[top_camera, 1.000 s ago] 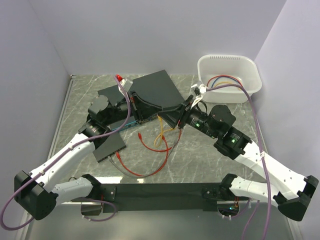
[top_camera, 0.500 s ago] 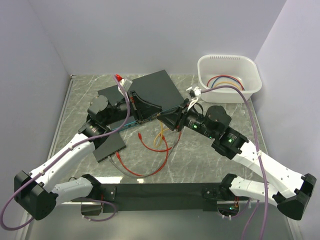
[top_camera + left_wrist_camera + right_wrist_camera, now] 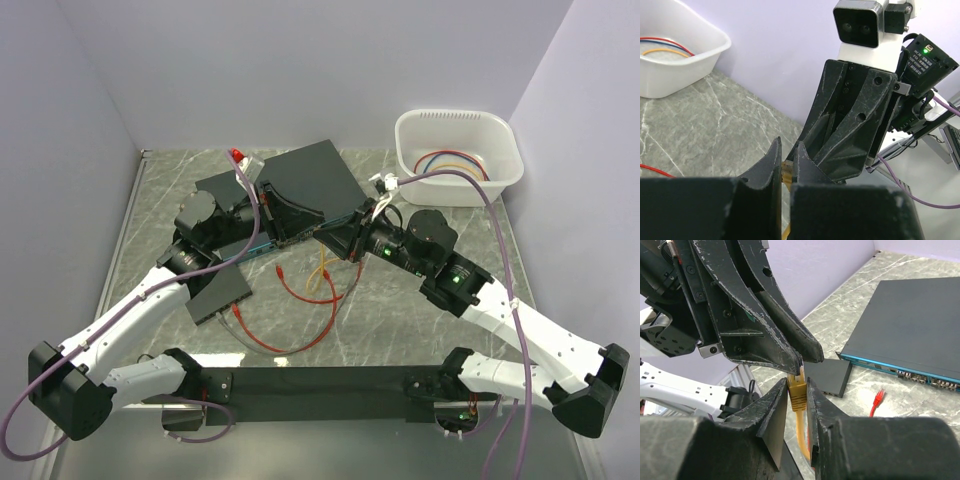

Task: Insert the plug into the switch port

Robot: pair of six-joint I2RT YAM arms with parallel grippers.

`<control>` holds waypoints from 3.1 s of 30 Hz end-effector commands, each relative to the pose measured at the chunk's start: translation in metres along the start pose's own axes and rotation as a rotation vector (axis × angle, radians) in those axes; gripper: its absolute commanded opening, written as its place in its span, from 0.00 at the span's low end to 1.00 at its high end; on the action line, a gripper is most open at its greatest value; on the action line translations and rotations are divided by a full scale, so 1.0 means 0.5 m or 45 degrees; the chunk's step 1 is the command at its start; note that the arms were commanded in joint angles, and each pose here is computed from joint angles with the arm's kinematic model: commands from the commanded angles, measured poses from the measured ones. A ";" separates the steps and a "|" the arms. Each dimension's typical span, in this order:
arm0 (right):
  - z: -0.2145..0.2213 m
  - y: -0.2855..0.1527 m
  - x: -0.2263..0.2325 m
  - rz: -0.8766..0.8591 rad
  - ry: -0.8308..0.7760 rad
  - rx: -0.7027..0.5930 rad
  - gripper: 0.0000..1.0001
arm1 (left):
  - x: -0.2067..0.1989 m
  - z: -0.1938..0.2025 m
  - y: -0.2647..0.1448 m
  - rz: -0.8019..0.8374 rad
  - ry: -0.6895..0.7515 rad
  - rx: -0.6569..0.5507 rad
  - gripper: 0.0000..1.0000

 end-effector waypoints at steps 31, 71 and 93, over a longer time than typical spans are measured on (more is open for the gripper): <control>-0.082 -0.147 -0.337 1.211 -0.098 -0.185 0.00 | 0.187 -0.015 0.052 -0.283 0.064 0.085 0.58; 0.021 0.181 -0.766 1.252 0.099 0.242 0.00 | 0.951 0.180 0.012 -0.785 -0.082 0.287 0.59; 0.046 0.214 -0.702 1.116 -0.019 0.428 0.00 | 0.997 0.233 -0.026 -0.833 -0.125 0.353 0.66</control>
Point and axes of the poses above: each gripper's point midway between its finger pads, its own y axis out along the fingers, its own x axis along the line the jaws close on, z = x × y, the point moved 4 cm from there along -y, back along the fingers, and after that the axes turned 15 degrees about y, right-handed, at the moved point
